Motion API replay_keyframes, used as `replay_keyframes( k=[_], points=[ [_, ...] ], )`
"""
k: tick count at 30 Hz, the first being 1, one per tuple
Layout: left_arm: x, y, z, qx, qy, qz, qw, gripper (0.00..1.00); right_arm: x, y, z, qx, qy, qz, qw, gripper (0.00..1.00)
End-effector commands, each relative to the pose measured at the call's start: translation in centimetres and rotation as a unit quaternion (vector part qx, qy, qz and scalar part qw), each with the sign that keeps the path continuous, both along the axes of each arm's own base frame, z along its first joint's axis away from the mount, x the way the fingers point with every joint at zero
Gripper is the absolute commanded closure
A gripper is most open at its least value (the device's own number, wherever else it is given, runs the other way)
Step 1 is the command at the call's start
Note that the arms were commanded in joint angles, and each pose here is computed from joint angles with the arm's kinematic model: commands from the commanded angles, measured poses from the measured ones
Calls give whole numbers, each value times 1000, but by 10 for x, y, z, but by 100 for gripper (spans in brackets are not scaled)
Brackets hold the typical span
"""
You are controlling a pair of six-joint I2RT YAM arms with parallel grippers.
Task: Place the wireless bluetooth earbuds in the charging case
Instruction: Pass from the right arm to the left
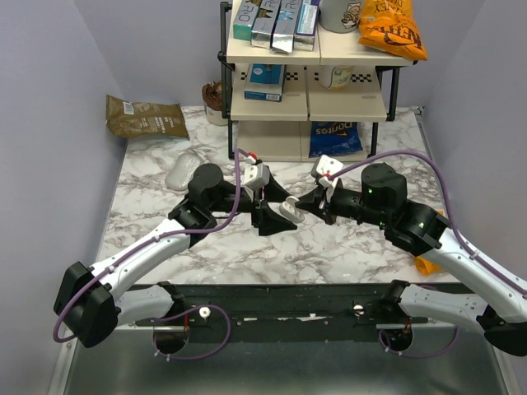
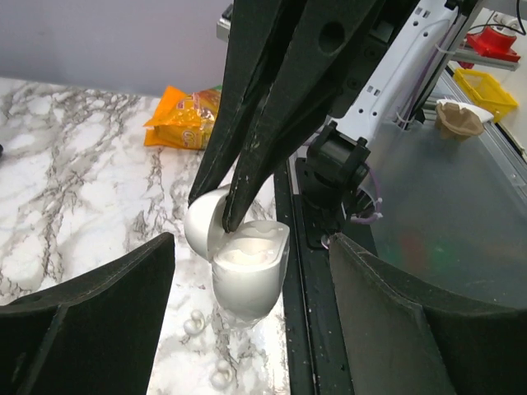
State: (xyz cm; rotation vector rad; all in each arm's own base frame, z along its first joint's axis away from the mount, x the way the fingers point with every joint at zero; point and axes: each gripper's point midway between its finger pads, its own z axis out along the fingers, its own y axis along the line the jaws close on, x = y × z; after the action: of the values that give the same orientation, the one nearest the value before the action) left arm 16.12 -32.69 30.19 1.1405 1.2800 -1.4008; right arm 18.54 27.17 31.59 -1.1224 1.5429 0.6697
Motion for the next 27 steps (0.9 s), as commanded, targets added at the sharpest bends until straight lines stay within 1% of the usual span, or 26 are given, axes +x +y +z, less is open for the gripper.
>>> replay_keyframes(
  k=[1, 6, 14, 17, 19, 22, 23, 25, 26, 27],
  points=[
    [-4, 1, -6, 14, -4, -19, 1000, 18, -6, 2, 15, 7, -9, 17, 1000, 99],
    [-1, 1, -8, 17, -6, -11, 1000, 19, -6, 1, 15, 7, -9, 16, 1000, 99],
    [2, -1, 0, 2, -6, -5, 1000, 20, -6, 3, 12, 3, -4, 17, 1000, 99],
    [2, -2, 2, -1, -6, -7, 1000, 22, -4, 3, 13, 3, -5, 14, 1000, 99],
    [2, -3, 2, -2, -4, -9, 1000, 24, -3, 3, 12, 3, -5, 11, 1000, 99],
    [2, -4, 0, 0, -1, -13, 1000, 32, -3, 3, 12, 4, -4, 11, 1000, 99],
    [2, -4, -1, 0, 0, -13, 1000, 35, -3, 3, 12, 4, -4, 10, 1000, 99],
    [1, -4, -2, 1, 1, -15, 1000, 39, -3, 3, 12, 4, -4, 11, 1000, 99],
    [1, -4, -4, 2, 2, -16, 1000, 44, -3, 3, 13, 4, -5, 9, 1000, 99],
    [1, -4, -4, 2, 2, -16, 1000, 46, -3, 3, 13, 5, -5, 9, 1000, 99]
  ],
)
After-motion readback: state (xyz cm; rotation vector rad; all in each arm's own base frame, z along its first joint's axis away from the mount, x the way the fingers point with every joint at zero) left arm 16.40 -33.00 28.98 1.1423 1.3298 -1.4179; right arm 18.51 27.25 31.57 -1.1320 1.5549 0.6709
